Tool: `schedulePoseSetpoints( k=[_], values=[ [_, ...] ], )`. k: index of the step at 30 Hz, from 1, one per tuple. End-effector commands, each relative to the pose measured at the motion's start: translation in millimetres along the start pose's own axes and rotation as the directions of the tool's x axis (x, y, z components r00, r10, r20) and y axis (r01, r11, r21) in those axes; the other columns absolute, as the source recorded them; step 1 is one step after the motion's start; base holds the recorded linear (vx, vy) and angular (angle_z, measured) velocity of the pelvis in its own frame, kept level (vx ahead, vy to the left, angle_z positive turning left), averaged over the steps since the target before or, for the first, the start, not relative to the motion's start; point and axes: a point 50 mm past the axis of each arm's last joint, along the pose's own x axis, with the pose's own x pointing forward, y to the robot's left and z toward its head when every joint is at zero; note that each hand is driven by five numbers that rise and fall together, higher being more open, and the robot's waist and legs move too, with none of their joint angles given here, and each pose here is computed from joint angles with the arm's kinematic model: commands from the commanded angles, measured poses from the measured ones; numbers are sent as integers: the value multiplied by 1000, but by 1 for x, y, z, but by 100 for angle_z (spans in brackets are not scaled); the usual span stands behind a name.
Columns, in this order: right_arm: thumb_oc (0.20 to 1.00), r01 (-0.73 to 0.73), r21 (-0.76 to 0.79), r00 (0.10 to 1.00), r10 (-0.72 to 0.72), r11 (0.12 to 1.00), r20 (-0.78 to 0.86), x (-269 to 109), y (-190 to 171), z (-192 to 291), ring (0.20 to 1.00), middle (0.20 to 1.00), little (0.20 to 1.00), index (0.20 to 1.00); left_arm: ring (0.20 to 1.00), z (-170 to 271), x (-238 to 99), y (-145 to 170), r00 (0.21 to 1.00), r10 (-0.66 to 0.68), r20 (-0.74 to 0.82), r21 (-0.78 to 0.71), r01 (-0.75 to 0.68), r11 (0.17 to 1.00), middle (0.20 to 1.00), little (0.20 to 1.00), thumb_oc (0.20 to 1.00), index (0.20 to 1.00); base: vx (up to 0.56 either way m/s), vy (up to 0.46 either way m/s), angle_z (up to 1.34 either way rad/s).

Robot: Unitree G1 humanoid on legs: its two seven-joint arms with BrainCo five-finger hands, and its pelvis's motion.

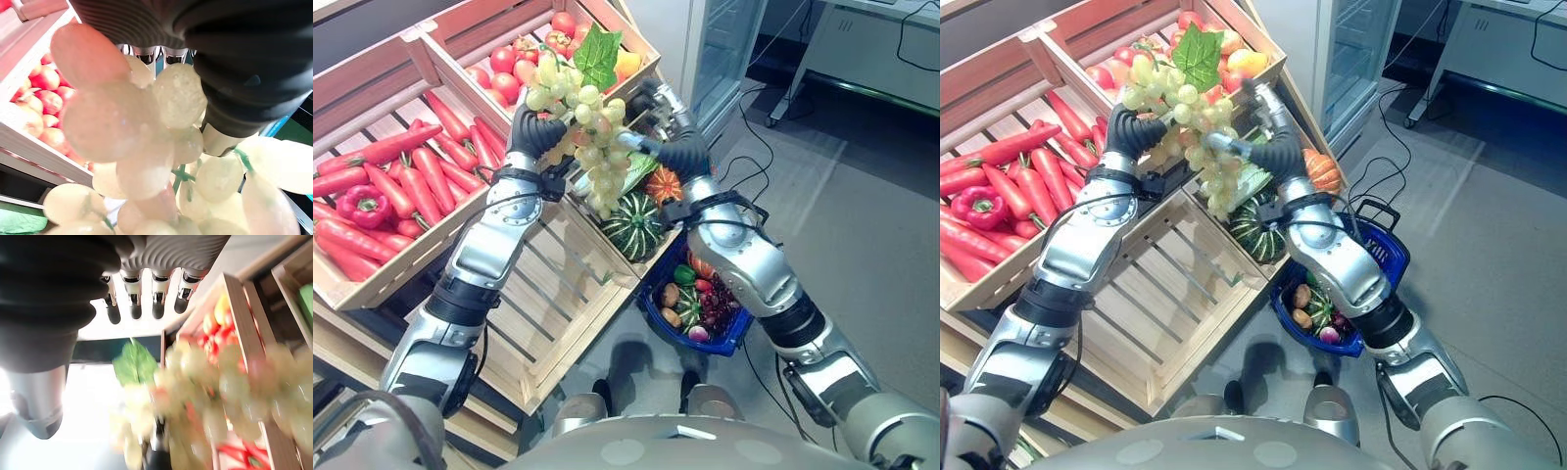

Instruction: Pick up fruits and vegetables into the basket

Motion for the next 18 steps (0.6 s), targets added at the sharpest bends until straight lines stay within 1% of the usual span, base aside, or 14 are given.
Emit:
schedulePoseSetpoints(
  k=[1,4,9,13,16,18],
  values=[
    [1000,14,74,982,-27,997,186,1,-2,36,1000,1000,1000,1000,200,50,7,32,959,126,255,-58,-114,992,200,200,200,200,0,0,0],
    [1000,54,54,979,-64,997,194,1,-5,36,1000,1000,1000,1000,200,53,7,36,952,147,270,-78,-131,988,200,200,200,200,0,0,0],
    [1000,42,43,989,-48,998,138,3,-5,29,1000,1000,1000,1000,200,58,6,40,943,164,291,-99,-141,985,200,200,200,200,0,0,0],
    [1000,-62,72,998,63,995,-14,3,5,11,1000,1000,1000,1000,200,62,5,38,939,142,313,-96,-117,988,200,200,200,200,0,0,0],
    [1000,-165,174,976,186,971,-113,3,21,-3,1000,1000,1000,1000,200,64,7,34,940,121,320,-87,-98,991,200,200,200,200,1,-13,2],
    [1000,-187,188,965,216,964,-147,2,26,-9,1000,1000,1000,1000,200,64,8,31,940,102,324,-89,-76,993,200,200,200,200,11,-35,5]
  ],
)
